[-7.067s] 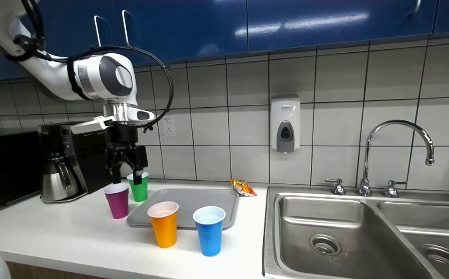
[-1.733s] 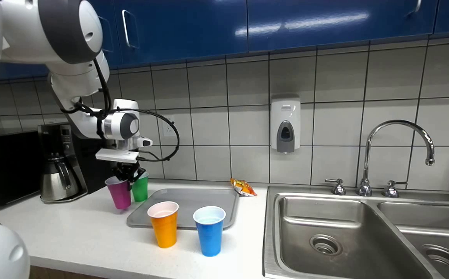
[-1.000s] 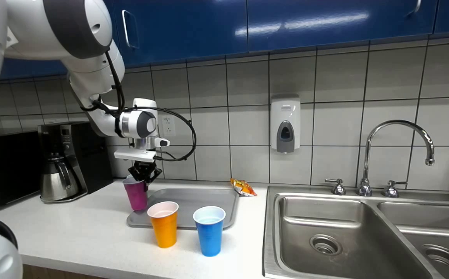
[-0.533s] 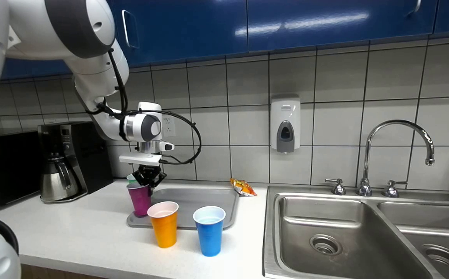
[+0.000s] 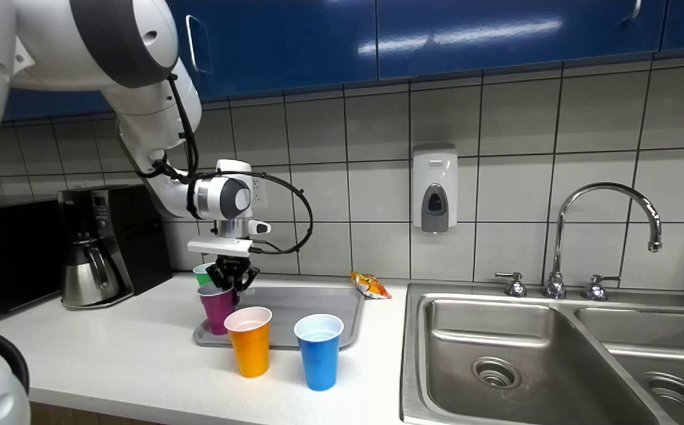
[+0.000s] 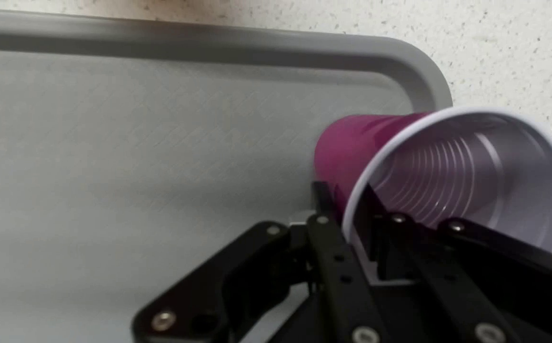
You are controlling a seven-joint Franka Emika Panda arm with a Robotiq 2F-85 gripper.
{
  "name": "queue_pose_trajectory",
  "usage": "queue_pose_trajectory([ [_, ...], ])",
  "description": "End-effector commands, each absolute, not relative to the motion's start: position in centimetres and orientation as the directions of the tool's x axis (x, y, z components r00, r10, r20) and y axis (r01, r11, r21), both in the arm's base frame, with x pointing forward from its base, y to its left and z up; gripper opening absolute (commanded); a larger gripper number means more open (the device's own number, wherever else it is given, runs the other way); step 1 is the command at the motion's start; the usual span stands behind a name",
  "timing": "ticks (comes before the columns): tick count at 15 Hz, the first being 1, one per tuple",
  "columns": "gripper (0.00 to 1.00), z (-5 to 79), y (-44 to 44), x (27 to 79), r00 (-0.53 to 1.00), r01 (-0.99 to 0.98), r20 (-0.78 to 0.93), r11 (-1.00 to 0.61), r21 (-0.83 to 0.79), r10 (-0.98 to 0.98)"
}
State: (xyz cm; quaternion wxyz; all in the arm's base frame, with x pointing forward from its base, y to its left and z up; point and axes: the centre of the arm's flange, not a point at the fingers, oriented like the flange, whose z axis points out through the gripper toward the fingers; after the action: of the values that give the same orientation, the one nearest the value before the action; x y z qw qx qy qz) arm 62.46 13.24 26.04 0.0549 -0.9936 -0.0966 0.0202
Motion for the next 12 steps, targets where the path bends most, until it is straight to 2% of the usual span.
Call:
queue_pose_trajectory([
  [1,0.5,27.6,12.7,62.0,0.975,0.21,-0.049,-0.973,-0.092,0.215],
  [7,0.95,31.0,12.4,61.9,0.976,0.215,-0.025,-0.975,-0.063,0.217],
  [8,0.99,31.6,12.3,61.9,0.976,0.218,-0.014,-0.974,-0.061,0.22],
  [12,1.0,33.2,13.1,62.7,0.976,0.218,0.024,-0.974,-0.066,0.217],
])
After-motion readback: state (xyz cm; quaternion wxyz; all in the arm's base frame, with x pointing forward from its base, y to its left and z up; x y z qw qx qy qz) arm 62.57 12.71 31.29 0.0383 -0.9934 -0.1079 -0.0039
